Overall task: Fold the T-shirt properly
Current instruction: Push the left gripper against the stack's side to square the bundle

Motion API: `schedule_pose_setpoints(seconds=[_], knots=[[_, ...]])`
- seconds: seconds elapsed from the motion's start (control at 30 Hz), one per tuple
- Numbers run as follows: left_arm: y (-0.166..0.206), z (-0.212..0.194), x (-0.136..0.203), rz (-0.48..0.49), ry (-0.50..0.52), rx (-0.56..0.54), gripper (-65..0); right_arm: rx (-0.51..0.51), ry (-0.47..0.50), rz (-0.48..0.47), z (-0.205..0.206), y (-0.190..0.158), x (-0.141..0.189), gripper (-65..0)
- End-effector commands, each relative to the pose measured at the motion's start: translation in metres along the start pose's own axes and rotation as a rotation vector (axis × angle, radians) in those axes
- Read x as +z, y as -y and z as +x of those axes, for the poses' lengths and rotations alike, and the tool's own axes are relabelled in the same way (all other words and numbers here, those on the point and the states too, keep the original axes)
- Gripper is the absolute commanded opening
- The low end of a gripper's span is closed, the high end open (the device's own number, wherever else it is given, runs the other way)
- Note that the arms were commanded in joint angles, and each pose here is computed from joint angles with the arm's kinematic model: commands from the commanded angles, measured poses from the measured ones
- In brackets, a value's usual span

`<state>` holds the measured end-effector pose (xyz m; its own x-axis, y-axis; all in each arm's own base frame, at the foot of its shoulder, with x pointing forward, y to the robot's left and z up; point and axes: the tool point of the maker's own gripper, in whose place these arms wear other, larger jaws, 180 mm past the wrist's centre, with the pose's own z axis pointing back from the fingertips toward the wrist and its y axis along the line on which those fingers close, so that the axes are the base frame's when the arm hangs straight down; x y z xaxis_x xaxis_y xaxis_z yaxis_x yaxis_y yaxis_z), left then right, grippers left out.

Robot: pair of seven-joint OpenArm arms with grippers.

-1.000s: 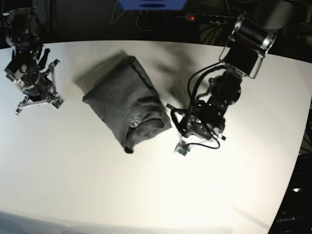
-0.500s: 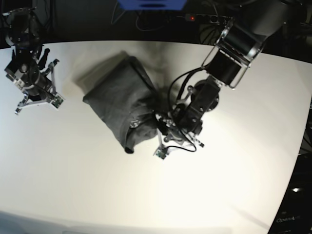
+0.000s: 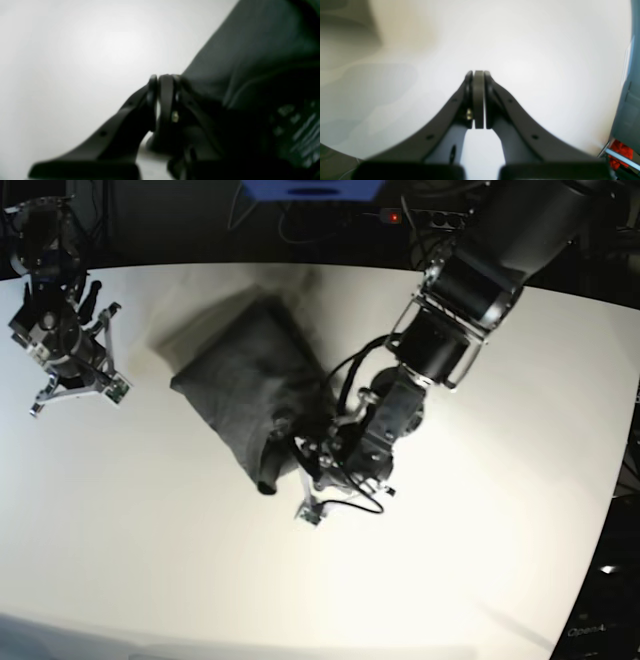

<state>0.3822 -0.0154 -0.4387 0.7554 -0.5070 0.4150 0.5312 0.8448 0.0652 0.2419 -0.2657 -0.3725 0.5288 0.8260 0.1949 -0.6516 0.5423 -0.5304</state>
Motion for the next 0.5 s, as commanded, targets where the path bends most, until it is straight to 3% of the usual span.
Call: schedule_pose_setpoints(seconds=[0.0,0.27,0.37,0.47], knots=[[-0.024,-0.008,0.009,0.040,-0.046,0.016,-61.7,0.007,0.008,-0.037,0.002,0.013,0.004,-64.4],[-0.087,-0.024,0.076,0.150,0.001,0.100,-61.7,0.007,0.009,-0.036,0.002,0.013,0.004,-64.4],[-0.084,-0.040,0.078,0.145,-0.038,0.102,-61.7,0.006,0.010,-0.037,0.002,0.013,0.004,-64.4],[-0.058,-0.056,0.068,0.104,-0.087,0.061,-61.7,0.005,0.012,-0.036,0.003,0.013,0.004,-64.4]])
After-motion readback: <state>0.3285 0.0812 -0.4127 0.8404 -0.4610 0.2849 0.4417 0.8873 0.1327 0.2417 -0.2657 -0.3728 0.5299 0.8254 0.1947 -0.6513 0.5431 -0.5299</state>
